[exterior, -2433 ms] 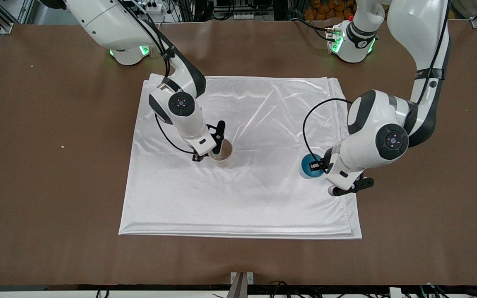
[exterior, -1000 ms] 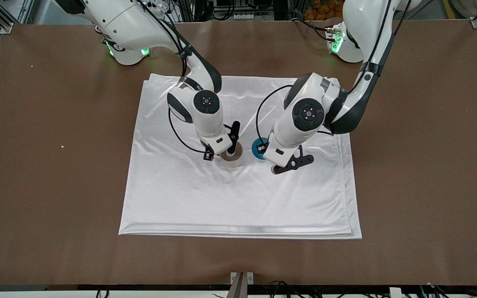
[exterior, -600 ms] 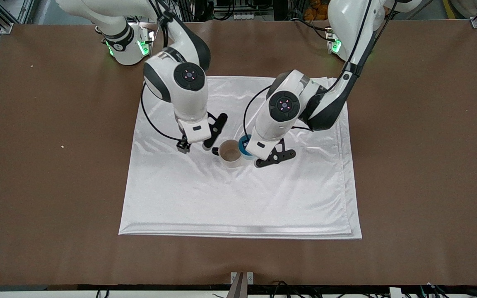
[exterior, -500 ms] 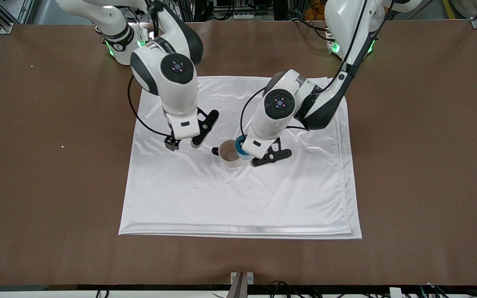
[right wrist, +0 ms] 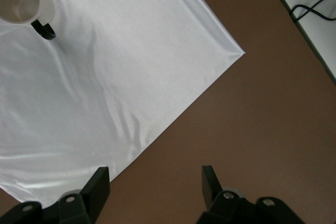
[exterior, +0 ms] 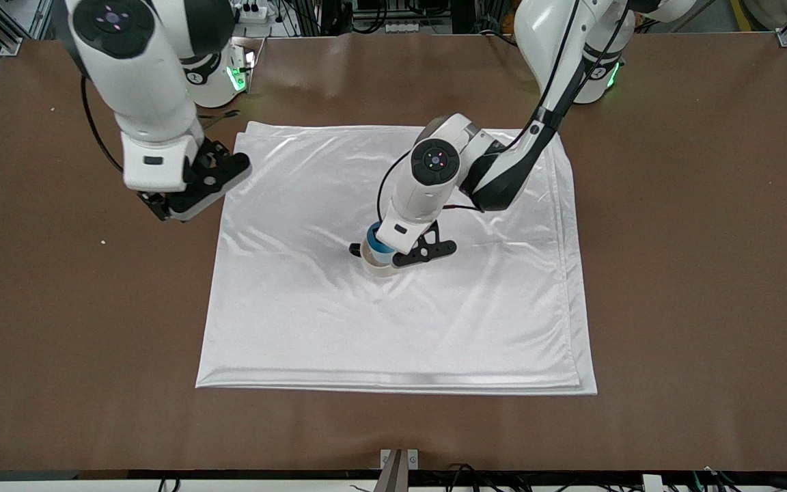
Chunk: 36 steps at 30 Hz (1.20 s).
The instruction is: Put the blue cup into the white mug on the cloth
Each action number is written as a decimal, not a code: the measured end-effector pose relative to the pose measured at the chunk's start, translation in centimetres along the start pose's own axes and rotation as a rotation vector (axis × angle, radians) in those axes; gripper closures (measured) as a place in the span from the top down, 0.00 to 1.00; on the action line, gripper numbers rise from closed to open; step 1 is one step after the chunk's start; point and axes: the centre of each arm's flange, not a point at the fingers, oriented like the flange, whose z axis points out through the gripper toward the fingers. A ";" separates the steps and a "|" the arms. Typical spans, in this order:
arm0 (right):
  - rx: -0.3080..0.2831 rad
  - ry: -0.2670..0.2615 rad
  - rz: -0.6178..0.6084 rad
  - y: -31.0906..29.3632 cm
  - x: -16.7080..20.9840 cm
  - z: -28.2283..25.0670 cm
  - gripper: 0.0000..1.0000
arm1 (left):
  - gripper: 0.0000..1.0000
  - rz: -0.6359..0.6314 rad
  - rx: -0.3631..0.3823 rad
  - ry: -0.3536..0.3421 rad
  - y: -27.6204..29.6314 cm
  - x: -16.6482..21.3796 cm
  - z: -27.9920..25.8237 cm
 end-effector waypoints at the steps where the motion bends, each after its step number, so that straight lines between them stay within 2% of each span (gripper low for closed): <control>1: 0.000 -0.003 0.016 0.7 -0.5 -0.6 0.79 | 0.04 0.000 0.002 -0.002 0.0 0.0 0.3; 8: 0.029 -0.014 0.120 5.2 -3.6 -3.1 0.81 | 0.04 0.002 0.010 -0.006 0.0 -0.1 1.8; 12: 0.077 -0.004 0.186 7.9 -5.2 -3.0 0.93 | 0.04 0.006 0.009 -0.005 0.1 -0.4 2.4; 14: 0.104 0.002 0.222 9.4 -6.2 -2.7 0.93 | 0.04 0.008 0.008 -0.004 0.2 -0.5 2.6; 16: 0.124 0.002 0.262 10.6 -7.1 -2.5 0.99 | 0.04 0.009 0.009 -0.005 0.2 -0.6 2.8; 22: 0.141 -0.020 0.411 12.5 -8.8 -2.8 1.00 | 0.04 0.008 0.016 -0.009 0.1 -0.6 3.6; 24: 0.141 -0.025 0.462 12.6 -9.0 -3.1 1.00 | 0.09 0.008 0.016 -0.009 0.1 -0.5 3.7; 29: 0.142 -0.035 0.598 13.6 -9.8 -3.0 1.00 | 0.30 0.008 0.012 -0.004 0.2 -0.4 3.5; 33: 0.157 -0.039 0.657 15.1 -11.0 -2.6 1.00 | 0.48 0.021 0.015 0.009 0.4 -0.4 3.3; 34: 0.163 -0.038 0.669 15.5 -11.3 -2.5 1.00 | 0.56 0.023 0.014 0.011 0.5 -0.4 3.2; 36: 0.171 -0.038 0.689 16.2 -12.0 -2.3 1.00 | 0.65 0.025 0.008 0.016 0.7 -0.4 2.8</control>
